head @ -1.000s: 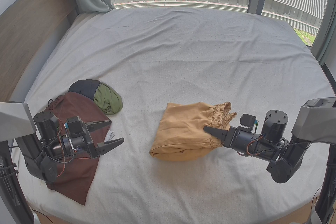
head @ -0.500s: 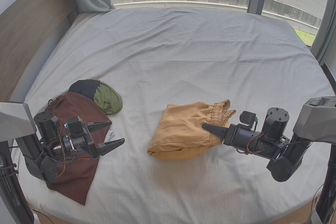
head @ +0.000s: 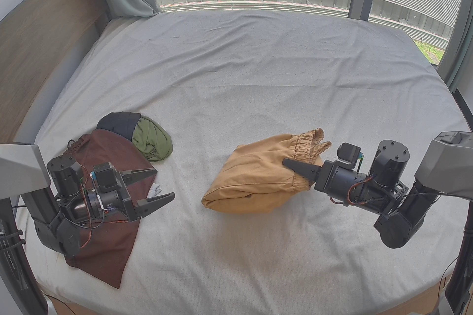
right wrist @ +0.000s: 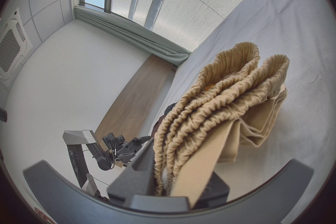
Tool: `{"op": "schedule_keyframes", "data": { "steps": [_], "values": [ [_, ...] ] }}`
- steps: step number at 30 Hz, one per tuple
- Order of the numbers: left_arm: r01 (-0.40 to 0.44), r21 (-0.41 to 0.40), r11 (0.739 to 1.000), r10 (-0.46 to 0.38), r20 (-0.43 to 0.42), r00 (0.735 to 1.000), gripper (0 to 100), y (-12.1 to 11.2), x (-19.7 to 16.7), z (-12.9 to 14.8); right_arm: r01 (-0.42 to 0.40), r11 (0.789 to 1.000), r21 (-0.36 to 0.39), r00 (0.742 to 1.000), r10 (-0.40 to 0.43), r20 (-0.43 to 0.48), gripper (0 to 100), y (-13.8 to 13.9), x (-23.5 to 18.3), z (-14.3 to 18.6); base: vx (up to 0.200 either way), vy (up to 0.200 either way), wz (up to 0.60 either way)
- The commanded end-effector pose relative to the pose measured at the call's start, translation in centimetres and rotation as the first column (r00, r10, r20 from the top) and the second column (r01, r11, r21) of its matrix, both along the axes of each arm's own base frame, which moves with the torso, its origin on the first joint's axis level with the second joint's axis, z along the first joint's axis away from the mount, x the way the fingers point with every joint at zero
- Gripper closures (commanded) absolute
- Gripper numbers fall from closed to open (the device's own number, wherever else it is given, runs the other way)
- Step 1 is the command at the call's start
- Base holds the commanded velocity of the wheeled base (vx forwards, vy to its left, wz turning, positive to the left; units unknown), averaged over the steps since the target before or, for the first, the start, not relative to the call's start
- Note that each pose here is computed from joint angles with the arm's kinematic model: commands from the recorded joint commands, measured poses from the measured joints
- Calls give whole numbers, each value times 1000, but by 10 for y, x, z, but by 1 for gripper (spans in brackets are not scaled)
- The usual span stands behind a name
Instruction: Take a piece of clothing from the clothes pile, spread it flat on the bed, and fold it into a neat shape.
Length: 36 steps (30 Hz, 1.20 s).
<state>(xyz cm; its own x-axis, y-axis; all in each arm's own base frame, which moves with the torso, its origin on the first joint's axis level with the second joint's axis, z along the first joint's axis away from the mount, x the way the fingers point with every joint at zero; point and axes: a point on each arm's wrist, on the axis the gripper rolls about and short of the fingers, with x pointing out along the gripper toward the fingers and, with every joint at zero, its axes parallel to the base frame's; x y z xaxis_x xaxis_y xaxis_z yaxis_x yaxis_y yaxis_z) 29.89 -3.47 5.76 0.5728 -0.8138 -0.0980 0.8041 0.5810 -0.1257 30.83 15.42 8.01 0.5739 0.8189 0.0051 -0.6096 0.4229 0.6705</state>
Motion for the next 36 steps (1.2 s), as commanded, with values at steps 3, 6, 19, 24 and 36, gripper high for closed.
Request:
{"op": "schedule_keyframes", "data": {
  "steps": [3, 6, 19, 24, 36],
  "values": [
    [-1, -1, 1000, 1, 0, 1000, 0, 0, 0, 0, -28, 999, 38, 997, 26, 68, 100, 5, 12, 16, 0, 0, 0],
    [-4, -1, 1000, 4, 3, 1000, 0, 1, 0, 1, -44, 998, 54, 995, 39, 89, 100, 6, 17, 22, 0, 0, 0],
    [-7, -13, 1000, 7, 8, 1000, 0, 2, -1, 7, -131, 986, 104, 974, 109, 198, 100, 17, 52, 40, 0, 0, 0],
    [-7, -13, 1000, 7, 8, 1000, 0, 2, -1, 7, -127, 984, 128, 974, 99, 202, 100, 22, 74, 41, 0, 0, 0],
    [-5, -13, 1000, 5, 5, 1000, 0, 2, -1, 7, -65, 991, 120, 990, 49, 130, 100, 21, 132, 6, 0, 0, 0]
  ]
}}
